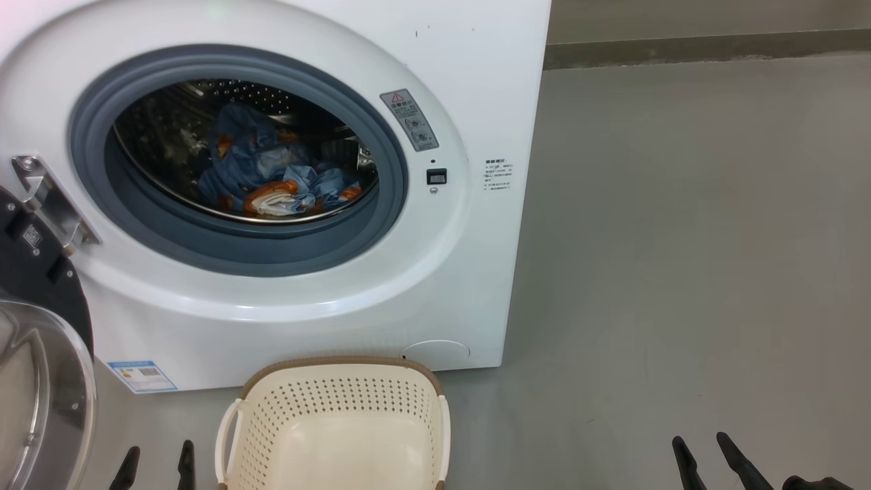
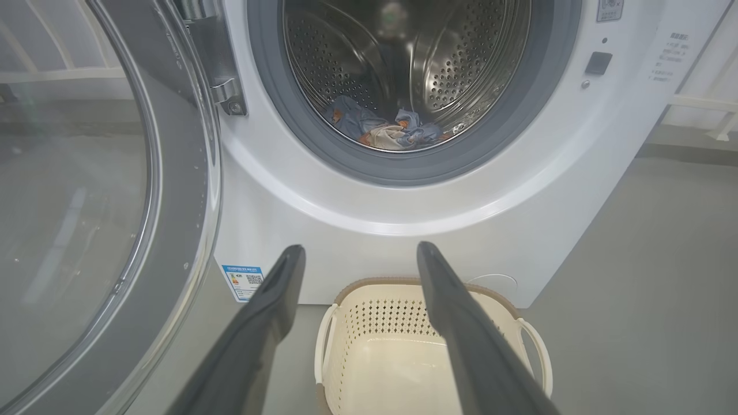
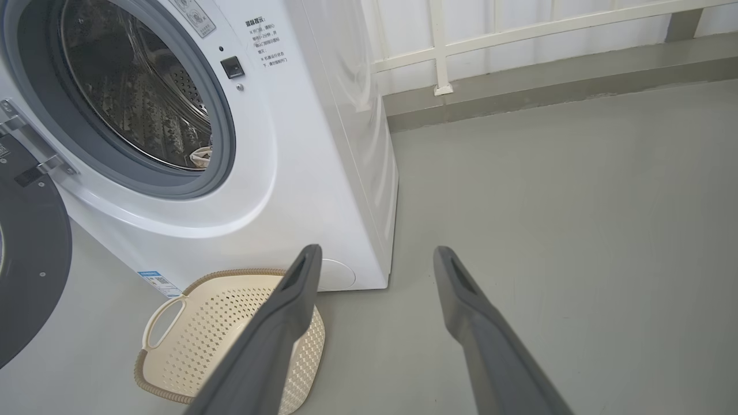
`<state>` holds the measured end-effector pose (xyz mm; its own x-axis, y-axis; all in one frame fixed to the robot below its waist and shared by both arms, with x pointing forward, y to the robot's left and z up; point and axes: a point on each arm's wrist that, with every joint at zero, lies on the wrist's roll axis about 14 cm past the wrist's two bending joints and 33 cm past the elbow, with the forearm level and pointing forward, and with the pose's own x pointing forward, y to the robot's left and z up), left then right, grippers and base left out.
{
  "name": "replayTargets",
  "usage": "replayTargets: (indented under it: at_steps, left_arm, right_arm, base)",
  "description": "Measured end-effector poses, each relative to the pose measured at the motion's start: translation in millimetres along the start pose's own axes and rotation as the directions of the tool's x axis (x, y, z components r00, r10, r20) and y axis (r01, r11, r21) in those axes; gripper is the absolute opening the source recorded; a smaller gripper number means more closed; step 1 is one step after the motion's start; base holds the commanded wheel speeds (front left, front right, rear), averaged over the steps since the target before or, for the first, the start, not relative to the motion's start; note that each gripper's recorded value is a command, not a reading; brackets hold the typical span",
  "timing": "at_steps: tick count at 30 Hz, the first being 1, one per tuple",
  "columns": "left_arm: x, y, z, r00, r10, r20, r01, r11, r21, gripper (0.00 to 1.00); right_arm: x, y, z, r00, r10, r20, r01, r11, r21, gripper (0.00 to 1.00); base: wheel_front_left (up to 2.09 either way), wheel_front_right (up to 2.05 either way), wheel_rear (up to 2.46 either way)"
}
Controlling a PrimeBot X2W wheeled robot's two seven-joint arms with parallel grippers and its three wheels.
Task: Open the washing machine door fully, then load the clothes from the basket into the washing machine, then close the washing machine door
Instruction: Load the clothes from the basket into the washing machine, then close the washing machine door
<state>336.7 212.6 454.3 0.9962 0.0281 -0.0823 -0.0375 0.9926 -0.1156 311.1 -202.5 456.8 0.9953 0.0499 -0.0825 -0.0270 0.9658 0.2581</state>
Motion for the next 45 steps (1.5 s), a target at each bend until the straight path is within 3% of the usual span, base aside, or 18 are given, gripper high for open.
replayTargets:
  at_steps: [14,31,45]
  left_arm:
    - [1.8,-2.6,5.4,1.000,0.002,0.020,-0.001,1.000,-0.013,1.00]
    - [2.1,-3.5,12.4,0.999,0.000,0.043,0.001,1.000,-0.027,1.00]
    - [-3.2,1.7,12.1,0.999,0.019,0.044,-0.018,0.999,-0.038,1.00]
  right_arm:
    - [-0.5,-0.9,1.0,1.000,-0.003,0.003,0.003,1.000,0.000,1.00]
    - [1.7,0.5,0.0,1.000,0.002,-0.001,-0.002,1.000,0.000,1.00]
    - [7.6,7.6,-1.3,1.000,0.028,-0.007,-0.028,1.000,-0.003,1.00]
  base:
    - [-0.20,0.20,0.00]
    - [-1.34,1.34,0.00]
    - [-0.11,0.11,0.00]
